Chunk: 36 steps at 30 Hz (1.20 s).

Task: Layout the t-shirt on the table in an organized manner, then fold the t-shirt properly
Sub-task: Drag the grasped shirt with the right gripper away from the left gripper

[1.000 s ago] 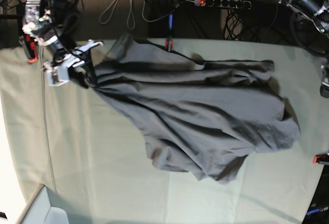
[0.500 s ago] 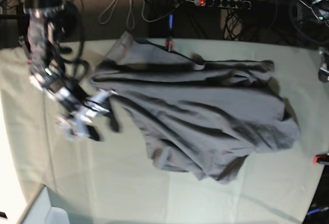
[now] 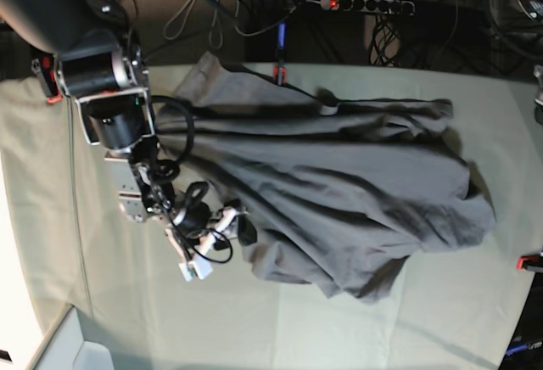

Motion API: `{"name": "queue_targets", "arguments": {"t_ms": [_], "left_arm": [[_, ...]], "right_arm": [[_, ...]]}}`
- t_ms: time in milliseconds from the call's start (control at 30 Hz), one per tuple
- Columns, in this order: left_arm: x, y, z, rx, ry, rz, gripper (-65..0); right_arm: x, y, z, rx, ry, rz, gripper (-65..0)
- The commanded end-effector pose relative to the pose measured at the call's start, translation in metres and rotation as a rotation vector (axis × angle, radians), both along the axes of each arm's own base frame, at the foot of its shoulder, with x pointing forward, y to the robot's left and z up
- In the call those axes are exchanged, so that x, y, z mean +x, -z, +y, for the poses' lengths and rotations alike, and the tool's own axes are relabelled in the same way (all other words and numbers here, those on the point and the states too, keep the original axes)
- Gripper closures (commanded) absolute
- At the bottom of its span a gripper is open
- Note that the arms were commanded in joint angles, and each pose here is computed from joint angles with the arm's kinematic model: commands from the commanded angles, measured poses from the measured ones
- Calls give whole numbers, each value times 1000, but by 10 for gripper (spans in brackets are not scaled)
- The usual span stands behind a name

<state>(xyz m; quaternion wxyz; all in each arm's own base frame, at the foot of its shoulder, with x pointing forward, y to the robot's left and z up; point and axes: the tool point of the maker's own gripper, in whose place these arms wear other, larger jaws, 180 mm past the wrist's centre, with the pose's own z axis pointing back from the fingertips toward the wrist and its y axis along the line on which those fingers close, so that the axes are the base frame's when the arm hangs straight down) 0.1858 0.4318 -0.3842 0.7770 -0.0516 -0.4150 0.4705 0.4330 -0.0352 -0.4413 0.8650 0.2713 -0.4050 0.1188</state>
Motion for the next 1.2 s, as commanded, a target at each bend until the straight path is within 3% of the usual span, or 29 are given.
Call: {"name": "queue_targets", "arguments": {"t_ms": [0,167,433,533,667,700,767,967,1167], "left_arm": [[4,-16,10,44,3,-26,-380],[3,-18,10,53,6,-26,-380],[2,-15,9,46,5,-23,-380],[2,-17,9,51,6,-24,-380],[-3,-14,9,51,7,-9,-380],[-3,-14,9,51,7,-9,-380],[-3,-14,9,51,7,-9,-380],[-1,-13,-2,43,13,-21,-380],[13,-19,-38,36,42,-72,-380]], "right_arm": [[17,-18,0,34,18,-53,-381],[2,2,-2,40,32,-5,-381],[-29,19,47,41,-83,31,-350],[-22,9,52,73,-67,-13,-242],[-11,-4,51,106,-37,-73,-34],[-4,-11,50,111,-29,-95,0],[5,-19,44,122,-5,-117,0],[57,-74,-42,213,267,-256,0],[68,-98,-150,184,472,-340,0]]}}
